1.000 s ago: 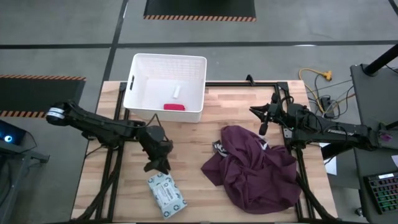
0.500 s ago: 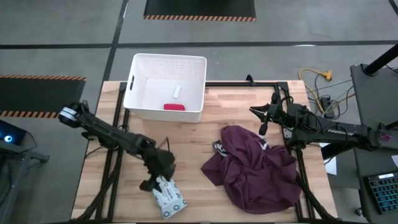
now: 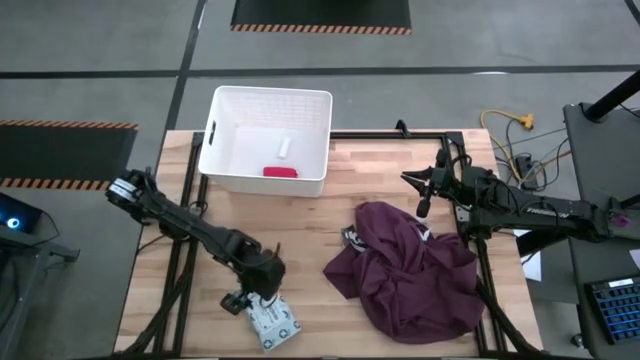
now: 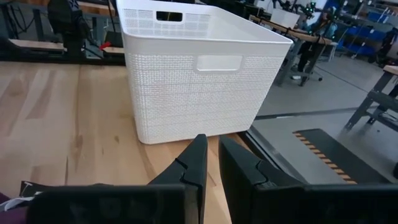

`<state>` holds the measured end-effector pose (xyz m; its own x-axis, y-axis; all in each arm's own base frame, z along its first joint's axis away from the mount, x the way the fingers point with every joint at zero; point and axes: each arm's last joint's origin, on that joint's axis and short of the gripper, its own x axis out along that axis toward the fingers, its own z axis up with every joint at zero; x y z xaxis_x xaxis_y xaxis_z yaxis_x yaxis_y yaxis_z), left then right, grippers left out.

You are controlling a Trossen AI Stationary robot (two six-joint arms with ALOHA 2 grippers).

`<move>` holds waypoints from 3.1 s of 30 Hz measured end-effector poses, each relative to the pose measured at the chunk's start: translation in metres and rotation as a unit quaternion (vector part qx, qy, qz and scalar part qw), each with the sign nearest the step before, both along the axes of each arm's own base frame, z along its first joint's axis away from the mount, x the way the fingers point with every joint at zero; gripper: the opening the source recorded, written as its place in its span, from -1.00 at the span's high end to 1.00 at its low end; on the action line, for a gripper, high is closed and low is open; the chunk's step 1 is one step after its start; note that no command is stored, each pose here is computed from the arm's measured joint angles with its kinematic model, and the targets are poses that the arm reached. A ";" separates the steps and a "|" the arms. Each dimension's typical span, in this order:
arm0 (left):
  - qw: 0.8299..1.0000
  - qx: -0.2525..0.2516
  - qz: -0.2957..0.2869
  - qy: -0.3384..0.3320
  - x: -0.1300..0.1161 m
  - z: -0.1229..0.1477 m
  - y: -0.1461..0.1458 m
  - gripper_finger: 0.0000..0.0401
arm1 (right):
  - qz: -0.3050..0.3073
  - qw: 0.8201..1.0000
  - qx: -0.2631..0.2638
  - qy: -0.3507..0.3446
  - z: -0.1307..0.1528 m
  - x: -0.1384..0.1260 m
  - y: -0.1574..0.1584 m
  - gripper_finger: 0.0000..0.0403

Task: Pick & place medical supplies in basket/bin
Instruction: Put the mailer bag into the white bin

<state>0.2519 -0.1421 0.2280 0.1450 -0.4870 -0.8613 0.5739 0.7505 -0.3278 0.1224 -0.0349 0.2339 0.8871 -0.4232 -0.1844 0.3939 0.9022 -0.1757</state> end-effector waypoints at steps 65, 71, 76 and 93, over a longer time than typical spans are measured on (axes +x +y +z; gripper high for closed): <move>0.951 0.152 0.132 -0.234 -0.073 -0.074 -0.055 0.98 | -0.041 0.994 0.073 -0.074 0.020 -0.002 -0.001 0.84; 0.945 0.135 0.202 -0.218 -0.085 -0.044 -0.033 0.99 | -0.041 0.994 0.073 -0.074 0.020 -0.002 -0.001 0.84; 0.937 0.098 0.238 -0.238 -0.095 -0.018 -0.019 0.99 | -0.040 0.994 0.073 -0.074 0.020 -0.002 -0.001 0.84; 0.849 0.107 0.404 -0.324 -0.087 0.096 0.040 1.00 | -0.038 0.994 0.072 -0.073 0.020 -0.002 -0.001 0.84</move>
